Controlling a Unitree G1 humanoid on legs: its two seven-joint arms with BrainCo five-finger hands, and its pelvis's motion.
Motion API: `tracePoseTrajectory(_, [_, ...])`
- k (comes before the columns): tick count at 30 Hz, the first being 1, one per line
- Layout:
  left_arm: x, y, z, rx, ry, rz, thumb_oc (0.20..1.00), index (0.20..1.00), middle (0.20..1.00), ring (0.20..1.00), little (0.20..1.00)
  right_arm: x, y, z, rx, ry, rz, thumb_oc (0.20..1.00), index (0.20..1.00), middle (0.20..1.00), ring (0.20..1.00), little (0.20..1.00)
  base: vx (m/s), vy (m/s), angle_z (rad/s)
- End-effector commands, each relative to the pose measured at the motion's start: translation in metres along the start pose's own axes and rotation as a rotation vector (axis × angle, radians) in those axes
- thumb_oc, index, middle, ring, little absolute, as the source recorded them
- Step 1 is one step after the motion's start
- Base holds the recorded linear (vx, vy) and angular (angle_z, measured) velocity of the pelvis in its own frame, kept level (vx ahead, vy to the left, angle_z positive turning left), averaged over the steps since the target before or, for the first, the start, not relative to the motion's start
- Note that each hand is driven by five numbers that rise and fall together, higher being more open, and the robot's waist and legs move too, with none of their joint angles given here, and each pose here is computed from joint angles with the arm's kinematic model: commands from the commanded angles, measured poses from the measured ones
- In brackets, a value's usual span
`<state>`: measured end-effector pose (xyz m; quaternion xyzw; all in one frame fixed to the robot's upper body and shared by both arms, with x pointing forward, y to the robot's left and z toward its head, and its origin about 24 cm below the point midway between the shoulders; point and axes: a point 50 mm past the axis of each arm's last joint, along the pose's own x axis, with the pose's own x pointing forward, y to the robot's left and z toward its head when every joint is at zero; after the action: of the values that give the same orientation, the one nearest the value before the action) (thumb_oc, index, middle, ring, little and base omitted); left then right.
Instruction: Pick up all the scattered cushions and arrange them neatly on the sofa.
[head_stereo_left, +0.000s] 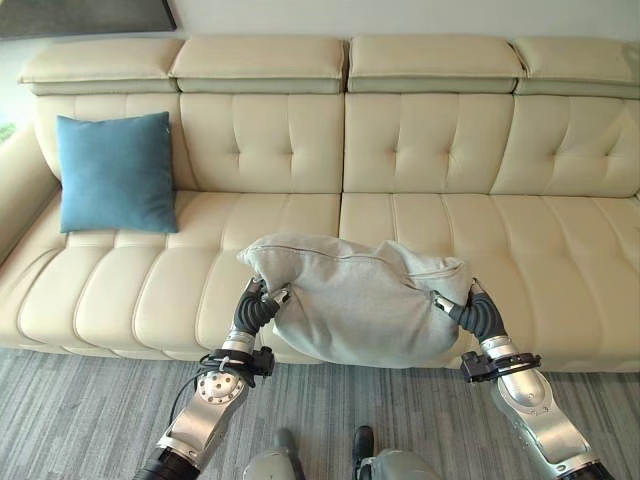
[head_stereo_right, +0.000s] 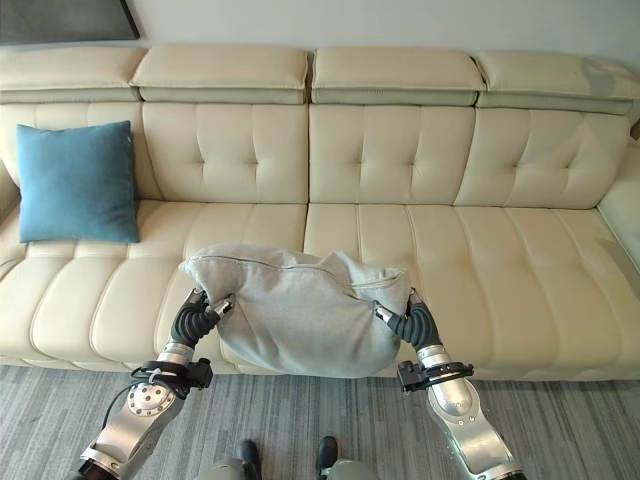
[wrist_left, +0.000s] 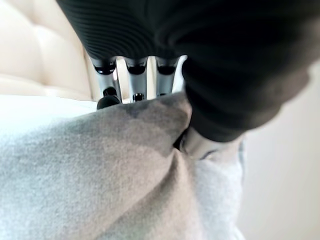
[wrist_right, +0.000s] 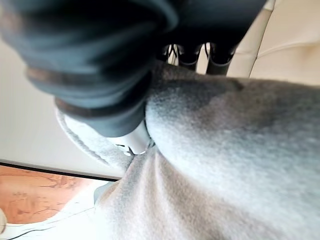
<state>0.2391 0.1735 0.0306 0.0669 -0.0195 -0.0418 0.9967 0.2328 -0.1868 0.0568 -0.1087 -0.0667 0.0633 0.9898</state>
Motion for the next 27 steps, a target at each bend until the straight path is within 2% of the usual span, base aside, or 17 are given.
tracePoseTrajectory(1, [0.007,-0.02,0.037,-0.019,-0.214,-0.119,0.2,0.2,0.2,0.2,0.2,0.013,0.018,0.055,0.073,-0.3,0.057,0.2,0.2,0.2,0.2,0.2,0.3,0.074,-0.41])
tracePoseTrajectory(7, [-0.005,-0.014,0.028,-0.016,-0.171,-0.109,0.2,0.2,0.2,0.2,0.2,0.013,0.026,0.053,0.085,-0.287,0.097,0.2,0.2,0.2,0.2,0.2,0.29,0.147,-0.64])
tracePoseTrajectory(16, [-0.001,-0.003,0.03,0.026,-0.184,-0.084,0.2,0.2,0.2,0.2,0.2,0.03,0.046,0.07,0.104,-0.365,0.169,0.2,0.2,0.2,0.2,0.2,0.1,0.1,-0.36])
tracePoseTrajectory(27, [-0.001,-0.01,0.023,0.021,-0.167,-0.061,0.2,0.2,0.2,0.2,0.2,0.026,0.038,0.065,0.09,-0.351,0.142,0.2,0.2,0.2,0.2,0.2,0.07,-0.093,0.35])
